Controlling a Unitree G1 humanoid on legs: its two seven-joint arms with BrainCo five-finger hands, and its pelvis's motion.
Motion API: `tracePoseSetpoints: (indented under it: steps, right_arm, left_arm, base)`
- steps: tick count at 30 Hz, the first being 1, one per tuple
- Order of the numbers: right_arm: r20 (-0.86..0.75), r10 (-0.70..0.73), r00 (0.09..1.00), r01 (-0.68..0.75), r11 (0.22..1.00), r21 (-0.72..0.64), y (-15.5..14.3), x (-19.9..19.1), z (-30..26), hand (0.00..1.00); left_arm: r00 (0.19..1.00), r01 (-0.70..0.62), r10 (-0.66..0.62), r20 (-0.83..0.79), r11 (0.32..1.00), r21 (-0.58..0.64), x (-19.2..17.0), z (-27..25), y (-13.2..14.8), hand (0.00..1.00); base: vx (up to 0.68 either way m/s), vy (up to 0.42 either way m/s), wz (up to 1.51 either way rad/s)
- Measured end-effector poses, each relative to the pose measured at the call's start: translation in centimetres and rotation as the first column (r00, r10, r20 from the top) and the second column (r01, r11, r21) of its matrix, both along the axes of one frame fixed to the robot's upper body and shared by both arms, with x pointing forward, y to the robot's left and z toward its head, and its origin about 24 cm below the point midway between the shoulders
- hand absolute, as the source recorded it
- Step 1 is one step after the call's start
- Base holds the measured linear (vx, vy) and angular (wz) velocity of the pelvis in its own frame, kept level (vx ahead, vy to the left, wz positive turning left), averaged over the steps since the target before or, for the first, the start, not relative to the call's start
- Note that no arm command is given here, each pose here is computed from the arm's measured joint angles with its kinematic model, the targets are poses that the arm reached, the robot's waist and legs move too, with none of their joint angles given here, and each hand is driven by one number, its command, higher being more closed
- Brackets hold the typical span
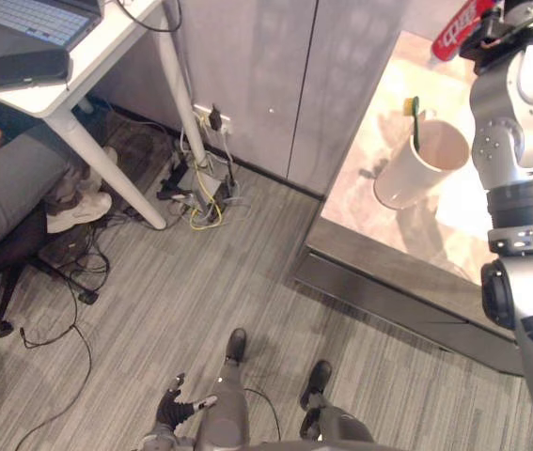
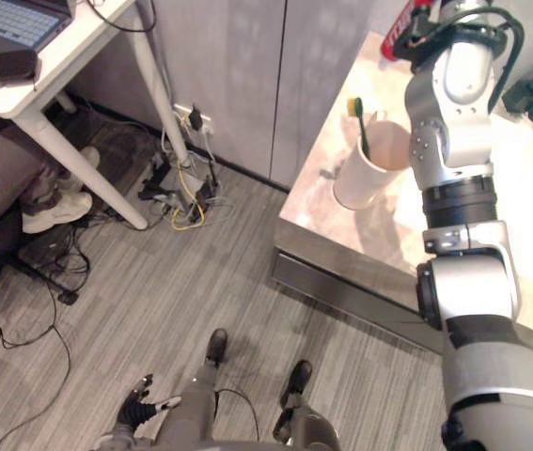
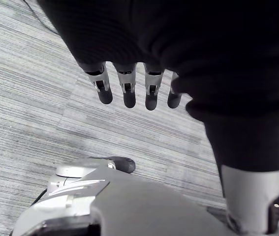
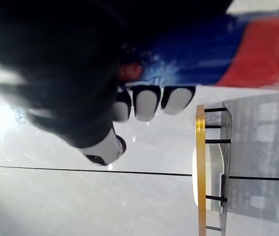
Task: Organize washtable
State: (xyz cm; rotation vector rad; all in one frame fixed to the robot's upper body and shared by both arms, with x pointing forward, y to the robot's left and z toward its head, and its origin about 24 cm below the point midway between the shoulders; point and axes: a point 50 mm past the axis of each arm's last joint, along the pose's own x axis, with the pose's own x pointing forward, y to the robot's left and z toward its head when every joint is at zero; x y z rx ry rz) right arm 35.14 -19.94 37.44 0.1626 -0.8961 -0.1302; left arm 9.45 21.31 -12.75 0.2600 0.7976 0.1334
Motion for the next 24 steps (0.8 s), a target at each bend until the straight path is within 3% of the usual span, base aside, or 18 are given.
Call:
tracePoseSetpoints:
  steps: [17, 24]
  right_arm:
    - [-0.069, -0.019, 0.997, 0.020, 1.000, 0.017, -1.2, 0.2, -3.4, 1.00]
    - [-0.019, -0.012, 1.000, 0.013, 1.000, 0.029, -1.6, -1.0, -3.3, 1.00]
  left_arm:
    - [1.000, 0.004, -0.004, 0.005, 1.000, 0.001, 0.1, 0.1, 0.0, 0.00]
    - [1.000, 0.020, -0.020, 0.008, 1.000, 0.012, 0.2, 0.2, -0.1, 0.00]
  base:
    - [0.00, 0.000, 0.00]
    - [0.00, 0.000, 0.00]
